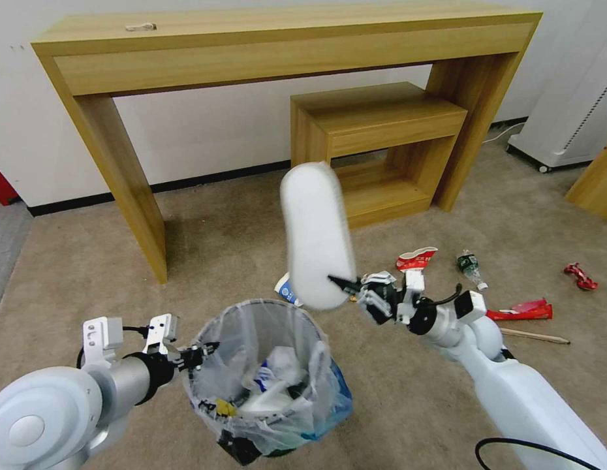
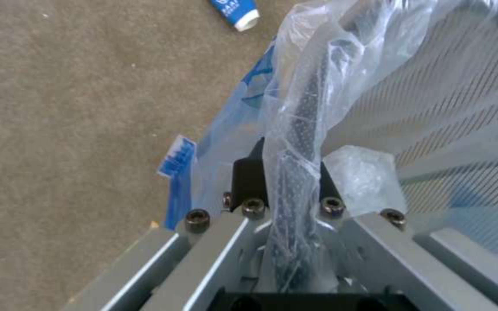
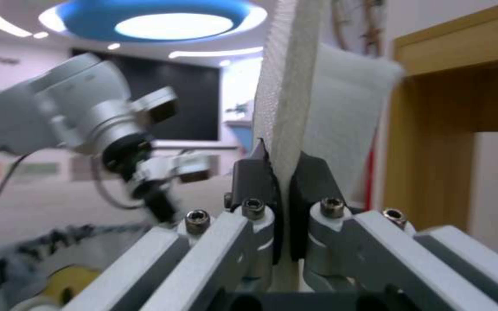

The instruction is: Pick up the trash bin and place the garbage on the floor into it.

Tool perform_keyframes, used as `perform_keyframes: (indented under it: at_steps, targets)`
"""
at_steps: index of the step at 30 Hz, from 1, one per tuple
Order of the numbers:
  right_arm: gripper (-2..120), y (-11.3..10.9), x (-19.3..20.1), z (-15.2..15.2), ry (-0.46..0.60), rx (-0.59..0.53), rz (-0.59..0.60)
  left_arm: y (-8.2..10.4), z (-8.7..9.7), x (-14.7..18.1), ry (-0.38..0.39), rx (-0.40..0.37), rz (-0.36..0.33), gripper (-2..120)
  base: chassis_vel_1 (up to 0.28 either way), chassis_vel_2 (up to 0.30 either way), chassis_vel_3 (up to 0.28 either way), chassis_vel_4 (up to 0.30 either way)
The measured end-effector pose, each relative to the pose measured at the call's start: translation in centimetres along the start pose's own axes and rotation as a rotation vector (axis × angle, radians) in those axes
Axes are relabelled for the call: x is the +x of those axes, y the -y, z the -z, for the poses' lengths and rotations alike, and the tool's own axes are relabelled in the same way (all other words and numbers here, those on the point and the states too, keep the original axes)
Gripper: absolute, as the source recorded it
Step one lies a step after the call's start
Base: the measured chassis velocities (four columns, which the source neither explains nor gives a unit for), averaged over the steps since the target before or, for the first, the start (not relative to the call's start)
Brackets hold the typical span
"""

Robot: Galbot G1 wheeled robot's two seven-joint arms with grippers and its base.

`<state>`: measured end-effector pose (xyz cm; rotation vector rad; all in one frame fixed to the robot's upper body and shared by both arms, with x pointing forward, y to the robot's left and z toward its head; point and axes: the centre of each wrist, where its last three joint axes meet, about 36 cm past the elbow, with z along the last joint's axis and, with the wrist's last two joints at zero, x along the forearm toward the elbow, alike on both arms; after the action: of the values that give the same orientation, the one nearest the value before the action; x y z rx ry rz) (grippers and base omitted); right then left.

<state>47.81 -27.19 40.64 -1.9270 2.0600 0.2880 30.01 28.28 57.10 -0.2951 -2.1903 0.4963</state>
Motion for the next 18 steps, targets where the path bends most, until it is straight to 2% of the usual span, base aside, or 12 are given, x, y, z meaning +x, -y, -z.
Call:
perform_keyframes:
  at_steps: [5,18]
  targets:
    - [2,0.1,-1.4,-2.0,-0.059,0.007,0.082,-0.1,0.0,-0.4,0.002,0.014,-0.029,1,0.000,0.000,0.000,0.000]
    - [2,0.2,-0.9,-3.1,-0.113,0.017,0.109,-0.4,0.2,-0.4,0.018,0.004,-0.018,1,0.000,0.000,0.000,0.000]
